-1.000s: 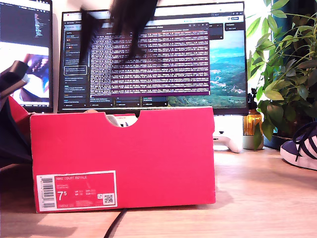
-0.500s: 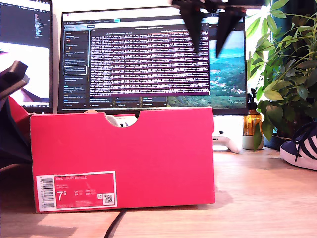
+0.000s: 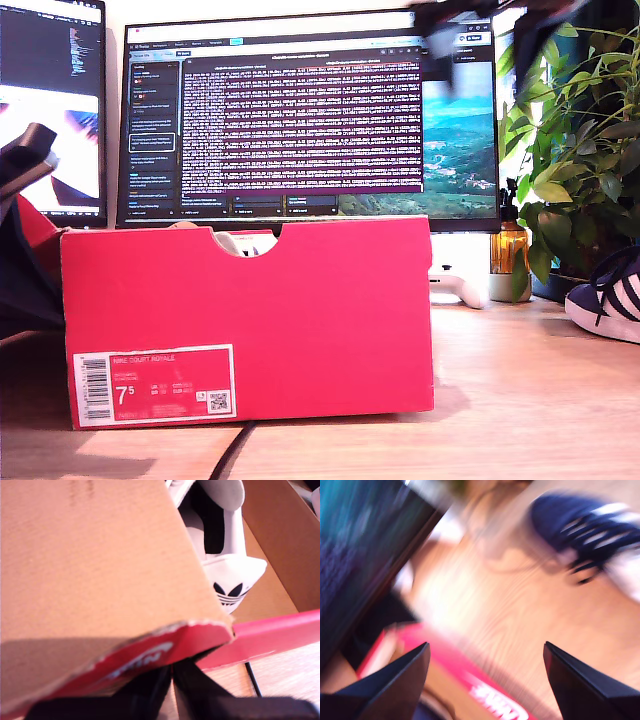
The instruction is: Pack the blue shoes by picking the first shoe and placing it inside the red shoebox, left side, then picking and rotating the second shoe and placing it in the shoebox
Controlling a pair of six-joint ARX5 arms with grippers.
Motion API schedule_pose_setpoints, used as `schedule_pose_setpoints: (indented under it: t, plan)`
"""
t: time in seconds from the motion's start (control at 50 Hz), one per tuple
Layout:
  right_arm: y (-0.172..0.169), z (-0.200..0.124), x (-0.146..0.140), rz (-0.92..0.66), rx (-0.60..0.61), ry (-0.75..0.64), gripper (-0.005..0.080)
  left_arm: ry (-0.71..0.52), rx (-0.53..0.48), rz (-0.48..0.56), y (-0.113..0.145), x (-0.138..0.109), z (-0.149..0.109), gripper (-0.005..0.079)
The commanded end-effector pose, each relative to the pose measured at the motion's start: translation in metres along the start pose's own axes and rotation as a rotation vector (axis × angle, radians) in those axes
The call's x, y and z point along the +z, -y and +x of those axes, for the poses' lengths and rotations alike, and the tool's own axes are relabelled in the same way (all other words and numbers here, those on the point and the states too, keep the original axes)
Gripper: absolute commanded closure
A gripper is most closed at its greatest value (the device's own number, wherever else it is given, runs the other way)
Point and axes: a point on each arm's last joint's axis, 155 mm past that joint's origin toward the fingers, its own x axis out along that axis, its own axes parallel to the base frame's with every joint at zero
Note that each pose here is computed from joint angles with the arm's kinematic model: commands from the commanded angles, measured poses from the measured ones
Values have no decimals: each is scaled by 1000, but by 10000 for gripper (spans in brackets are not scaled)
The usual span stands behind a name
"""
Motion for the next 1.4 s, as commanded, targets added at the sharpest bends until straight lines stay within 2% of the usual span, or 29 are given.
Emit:
schedule_pose_setpoints:
  t: [0.0, 0.24, 0.64, 1.0, 1.24, 1.38]
  plan:
    - [22, 6, 5, 45, -51, 7, 89, -4, -2, -1, 0, -3, 1, 762]
    - [96, 26, 12, 144, -207, 10, 89, -4, -2, -1, 0, -3, 1, 762]
    - [178, 69, -19, 208, -473, -66, 92, -4, -2, -1, 0, -3, 1, 762]
    - [218, 81, -23, 270, -591, -59, 94, -4, -2, -1, 0, -3, 1, 762]
    - [224, 105, -28, 292, -563, -56, 94, -4, -2, -1, 0, -3, 1, 762]
    - [229, 119, -32, 313, -549, -58, 168, -4, -2, -1, 0, -3, 1, 762]
